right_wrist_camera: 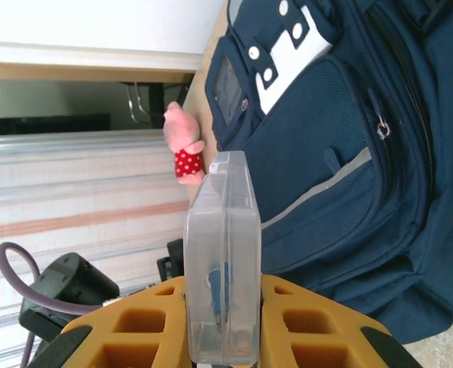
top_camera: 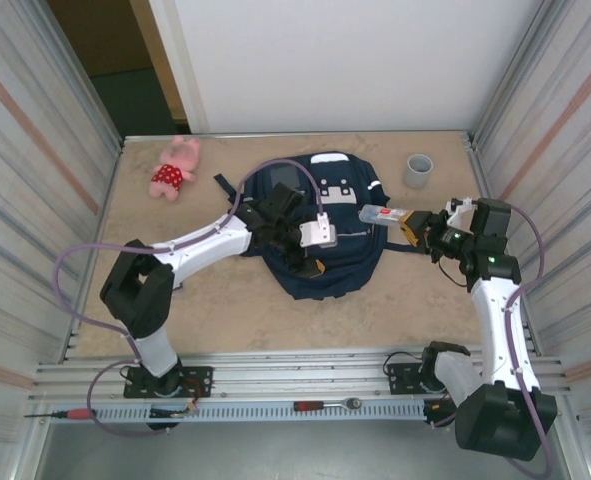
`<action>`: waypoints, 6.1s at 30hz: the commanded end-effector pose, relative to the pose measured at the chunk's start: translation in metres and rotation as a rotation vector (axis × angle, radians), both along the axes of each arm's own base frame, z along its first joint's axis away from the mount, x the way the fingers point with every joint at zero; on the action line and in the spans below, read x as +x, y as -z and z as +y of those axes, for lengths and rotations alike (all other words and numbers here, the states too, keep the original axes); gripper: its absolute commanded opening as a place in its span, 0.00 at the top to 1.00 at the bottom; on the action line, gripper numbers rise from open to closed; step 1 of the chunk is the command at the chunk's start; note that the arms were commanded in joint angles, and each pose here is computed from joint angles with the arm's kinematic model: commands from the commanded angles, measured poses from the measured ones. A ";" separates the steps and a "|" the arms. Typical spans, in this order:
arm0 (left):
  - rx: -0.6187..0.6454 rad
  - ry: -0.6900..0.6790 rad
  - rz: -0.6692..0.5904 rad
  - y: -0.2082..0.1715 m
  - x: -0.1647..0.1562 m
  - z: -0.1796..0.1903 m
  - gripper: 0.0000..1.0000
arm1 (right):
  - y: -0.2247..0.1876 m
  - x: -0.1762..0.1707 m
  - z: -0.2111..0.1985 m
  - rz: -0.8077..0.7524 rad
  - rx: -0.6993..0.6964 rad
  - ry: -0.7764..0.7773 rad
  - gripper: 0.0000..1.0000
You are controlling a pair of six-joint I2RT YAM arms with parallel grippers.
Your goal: Pack the student bag
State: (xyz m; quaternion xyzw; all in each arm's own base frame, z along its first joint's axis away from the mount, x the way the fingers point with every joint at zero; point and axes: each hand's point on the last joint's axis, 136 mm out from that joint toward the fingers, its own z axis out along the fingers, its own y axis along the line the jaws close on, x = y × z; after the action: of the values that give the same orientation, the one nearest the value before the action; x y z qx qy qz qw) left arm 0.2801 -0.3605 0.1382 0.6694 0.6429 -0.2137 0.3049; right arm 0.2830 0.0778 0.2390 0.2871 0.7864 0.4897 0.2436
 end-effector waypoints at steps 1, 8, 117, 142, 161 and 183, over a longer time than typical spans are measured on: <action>-0.008 0.008 -0.056 -0.008 0.011 -0.011 0.10 | -0.001 -0.008 0.002 -0.006 -0.002 -0.014 0.95; 0.044 0.033 -0.035 0.016 -0.003 -0.020 0.02 | -0.001 -0.010 0.003 -0.005 -0.003 -0.025 0.95; -0.418 -0.504 -0.195 -0.204 0.135 0.013 1.00 | 0.148 0.174 0.182 -0.014 0.053 0.495 0.77; -0.301 -0.522 -0.090 -0.132 0.125 0.023 1.00 | 0.110 0.014 0.101 0.204 -0.120 0.259 0.36; -0.117 -0.408 0.235 0.015 0.011 -0.011 0.60 | 0.039 -0.016 0.027 -0.028 -0.423 0.112 0.35; -0.424 -1.041 0.433 -0.058 0.070 0.200 0.21 | 0.094 -0.039 0.216 -0.611 -1.203 -1.307 0.21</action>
State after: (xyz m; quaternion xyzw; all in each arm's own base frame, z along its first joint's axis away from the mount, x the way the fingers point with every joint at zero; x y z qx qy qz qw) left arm 0.3636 -0.1679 0.2110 0.1629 0.8637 -0.2756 0.3892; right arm 0.2461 0.2940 0.1533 -0.4662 0.8423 0.1239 0.2404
